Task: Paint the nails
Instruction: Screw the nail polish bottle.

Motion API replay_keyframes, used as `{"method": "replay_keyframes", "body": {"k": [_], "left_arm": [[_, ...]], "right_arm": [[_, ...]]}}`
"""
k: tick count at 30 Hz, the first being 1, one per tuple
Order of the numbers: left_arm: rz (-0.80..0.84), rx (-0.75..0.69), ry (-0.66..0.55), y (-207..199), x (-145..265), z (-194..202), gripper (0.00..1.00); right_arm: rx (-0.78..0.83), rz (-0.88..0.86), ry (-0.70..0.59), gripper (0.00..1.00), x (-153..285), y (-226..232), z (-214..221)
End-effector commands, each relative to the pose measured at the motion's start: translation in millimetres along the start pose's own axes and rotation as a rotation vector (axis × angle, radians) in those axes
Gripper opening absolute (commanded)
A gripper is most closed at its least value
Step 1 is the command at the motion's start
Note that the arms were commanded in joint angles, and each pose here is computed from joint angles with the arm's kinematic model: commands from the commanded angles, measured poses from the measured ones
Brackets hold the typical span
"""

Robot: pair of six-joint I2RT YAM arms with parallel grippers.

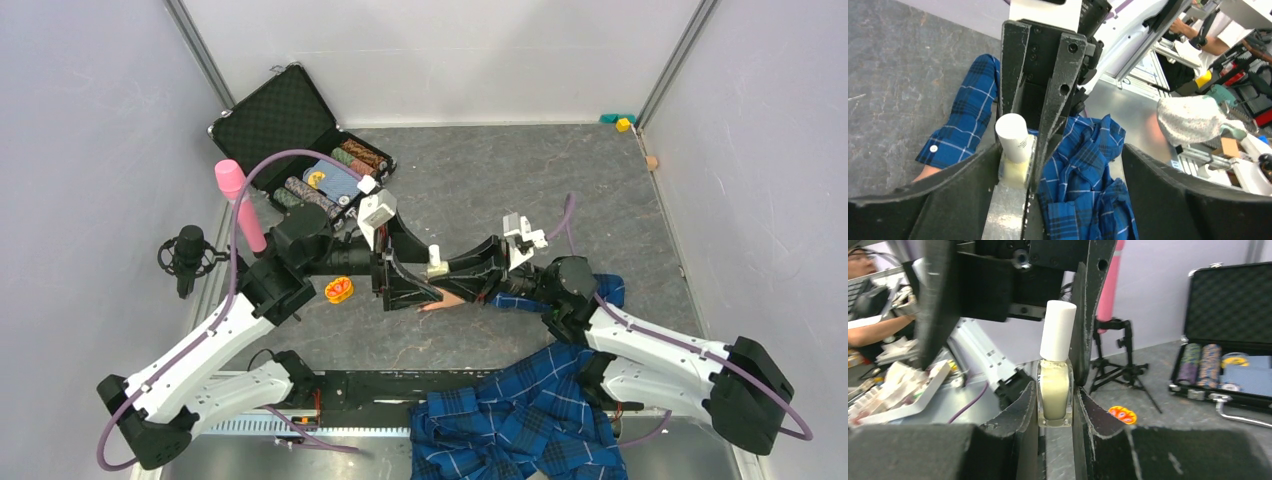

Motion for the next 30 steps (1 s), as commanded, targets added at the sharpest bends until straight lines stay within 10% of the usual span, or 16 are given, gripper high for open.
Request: {"method": "replay_keyframes", "body": {"k": [1,18,30], "left_arm": [[-0.097,-0.035,0.047,1.1,4.8,-8.4,1.0],[-0.558,-0.082,-0.27,31.6,18.1,-86.6,1.0],[-0.524,-0.07,-0.128,60.8,-4.7,-53.9,0.95]], "right_arm": [[0.171,0.112,-0.147,0.0,-5.1,-10.2,-49.5],[0.362,0.422,-0.074,0.0,6.1,-53.9,-45.2],[0.342,0.478,0.037,0.0,-3.3,-64.8,-15.3]]}}
Point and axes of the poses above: each gripper's point midway between its finger pads, its own x axis back along the fingers, its own y axis along the line the jaws close on, z = x × y, the point moved 6 cm from there along x, back along the fingers, and after that the axes turned 6 degrees about x, right-handed, at the moved point
